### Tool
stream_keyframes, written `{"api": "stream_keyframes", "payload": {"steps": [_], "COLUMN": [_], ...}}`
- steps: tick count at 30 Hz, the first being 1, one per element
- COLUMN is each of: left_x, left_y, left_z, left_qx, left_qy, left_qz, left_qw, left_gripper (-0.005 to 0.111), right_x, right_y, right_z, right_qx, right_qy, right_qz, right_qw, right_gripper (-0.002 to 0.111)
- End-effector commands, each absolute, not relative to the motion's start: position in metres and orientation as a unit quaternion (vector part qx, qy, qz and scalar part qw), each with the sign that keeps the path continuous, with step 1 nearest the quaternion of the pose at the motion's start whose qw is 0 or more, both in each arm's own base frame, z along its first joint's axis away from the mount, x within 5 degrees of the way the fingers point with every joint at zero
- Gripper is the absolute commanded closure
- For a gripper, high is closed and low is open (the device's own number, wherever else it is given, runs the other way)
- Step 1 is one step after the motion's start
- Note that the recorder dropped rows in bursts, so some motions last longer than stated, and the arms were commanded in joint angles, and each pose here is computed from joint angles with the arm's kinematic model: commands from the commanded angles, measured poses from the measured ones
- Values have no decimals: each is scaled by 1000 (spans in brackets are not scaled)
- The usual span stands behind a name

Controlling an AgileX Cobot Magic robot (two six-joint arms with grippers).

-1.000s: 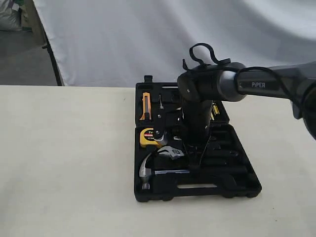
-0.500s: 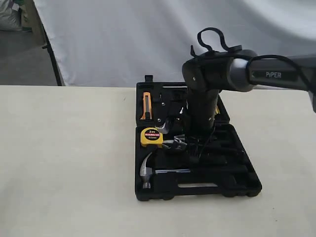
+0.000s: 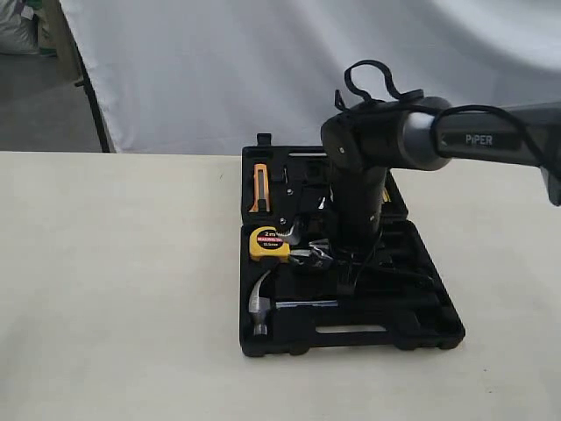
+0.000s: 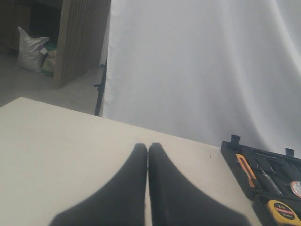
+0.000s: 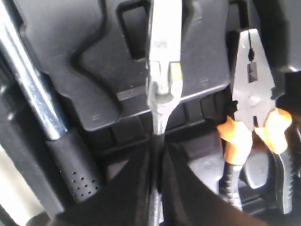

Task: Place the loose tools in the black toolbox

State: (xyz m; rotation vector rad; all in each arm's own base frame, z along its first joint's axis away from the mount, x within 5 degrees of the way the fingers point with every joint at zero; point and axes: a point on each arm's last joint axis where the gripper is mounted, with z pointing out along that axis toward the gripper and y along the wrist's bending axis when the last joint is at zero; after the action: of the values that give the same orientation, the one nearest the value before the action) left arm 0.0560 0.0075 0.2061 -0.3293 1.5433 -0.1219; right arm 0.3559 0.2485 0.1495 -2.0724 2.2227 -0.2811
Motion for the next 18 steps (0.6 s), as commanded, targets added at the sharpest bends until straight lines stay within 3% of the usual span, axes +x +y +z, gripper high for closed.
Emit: {"api": "stream_keyframes", "payload": {"steps": [1, 3, 6, 9, 12, 18], "left_x": [55, 55, 55, 55, 55, 55], "left_y": [9, 9, 9, 9, 9, 9], "left_z": [208, 208, 208, 208, 208, 208], "left_qx": [-156, -156, -156, -156, -156, -156], "left_qy": [687, 687, 687, 687, 687, 687], "left_qz": [-46, -46, -46, -46, -46, -46], "left_qw": [708, 708, 708, 708, 708, 708], "left_gripper": [106, 106, 106, 106, 106, 106], "right_x": [351, 349, 347, 345, 343, 343], "right_y": [252, 254, 255, 256, 258, 265], "right_z": [141, 141, 143, 158, 182, 223], "right_qx": [-688, -689, -696, -696, -690, -669], "right_qy": [717, 716, 708, 706, 710, 713], "right_qz": [-103, -106, -117, -120, -113, -80], "right_qw": [32, 33, 28, 41, 84, 195], "right_gripper": [95, 78, 42, 26, 32, 69]}}
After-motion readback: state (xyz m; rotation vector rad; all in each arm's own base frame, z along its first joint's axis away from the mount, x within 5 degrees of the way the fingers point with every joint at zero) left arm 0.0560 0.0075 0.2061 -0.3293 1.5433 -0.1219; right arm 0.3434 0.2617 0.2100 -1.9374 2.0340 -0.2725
